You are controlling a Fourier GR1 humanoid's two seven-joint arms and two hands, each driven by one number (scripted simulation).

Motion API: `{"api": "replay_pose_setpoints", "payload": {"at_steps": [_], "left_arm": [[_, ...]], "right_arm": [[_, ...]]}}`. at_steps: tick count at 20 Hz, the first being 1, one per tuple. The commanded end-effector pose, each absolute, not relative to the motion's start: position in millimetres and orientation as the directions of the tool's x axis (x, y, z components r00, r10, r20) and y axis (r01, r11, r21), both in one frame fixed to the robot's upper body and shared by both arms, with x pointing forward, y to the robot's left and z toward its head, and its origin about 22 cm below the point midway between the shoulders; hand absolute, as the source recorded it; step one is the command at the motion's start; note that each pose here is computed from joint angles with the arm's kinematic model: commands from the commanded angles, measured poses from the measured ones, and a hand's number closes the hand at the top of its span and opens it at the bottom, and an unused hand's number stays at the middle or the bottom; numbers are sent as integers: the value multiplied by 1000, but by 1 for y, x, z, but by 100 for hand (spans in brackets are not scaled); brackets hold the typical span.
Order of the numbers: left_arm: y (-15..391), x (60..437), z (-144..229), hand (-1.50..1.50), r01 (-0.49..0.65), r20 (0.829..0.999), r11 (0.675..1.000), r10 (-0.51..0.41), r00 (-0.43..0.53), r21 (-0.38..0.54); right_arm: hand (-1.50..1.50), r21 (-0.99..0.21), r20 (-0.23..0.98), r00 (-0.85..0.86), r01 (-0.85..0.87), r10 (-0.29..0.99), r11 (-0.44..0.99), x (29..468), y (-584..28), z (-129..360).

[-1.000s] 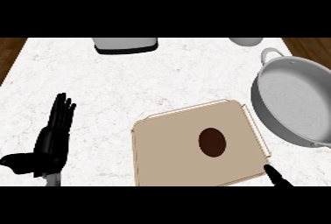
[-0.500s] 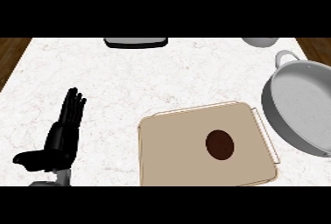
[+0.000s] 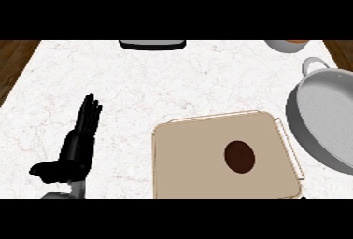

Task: Pick the cupcake from the tray and place it in the pot

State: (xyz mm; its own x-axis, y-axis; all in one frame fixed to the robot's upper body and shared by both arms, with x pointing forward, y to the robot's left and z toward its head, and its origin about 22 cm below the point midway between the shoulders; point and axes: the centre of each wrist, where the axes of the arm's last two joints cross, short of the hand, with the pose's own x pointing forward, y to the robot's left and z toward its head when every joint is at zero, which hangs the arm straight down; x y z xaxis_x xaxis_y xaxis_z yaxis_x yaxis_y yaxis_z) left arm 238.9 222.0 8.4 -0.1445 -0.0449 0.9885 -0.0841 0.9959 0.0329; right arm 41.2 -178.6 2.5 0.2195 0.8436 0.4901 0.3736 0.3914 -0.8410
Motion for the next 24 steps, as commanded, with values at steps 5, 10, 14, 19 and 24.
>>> {"api": "replay_pose_setpoints", "payload": {"at_steps": [5,10,14,19,24], "left_arm": [[227,239,7,0,-89,991,995,-48,-128,36],[222,245,3,0,-81,990,996,-55,-128,45],[241,254,5,0,-108,990,994,-47,-129,33],[226,234,17,0,-109,989,993,-52,-138,37],[210,227,11,0,-106,991,994,-46,-123,33]], "right_arm": [[-150,-921,382,413,239,827,307,89,-145,15],[-150,-928,373,418,181,828,326,137,-114,14],[-150,-923,384,404,159,830,350,141,-114,-13],[-150,-930,367,428,176,826,322,167,-114,-4],[-150,-939,343,445,139,827,315,172,-119,-31]]}}
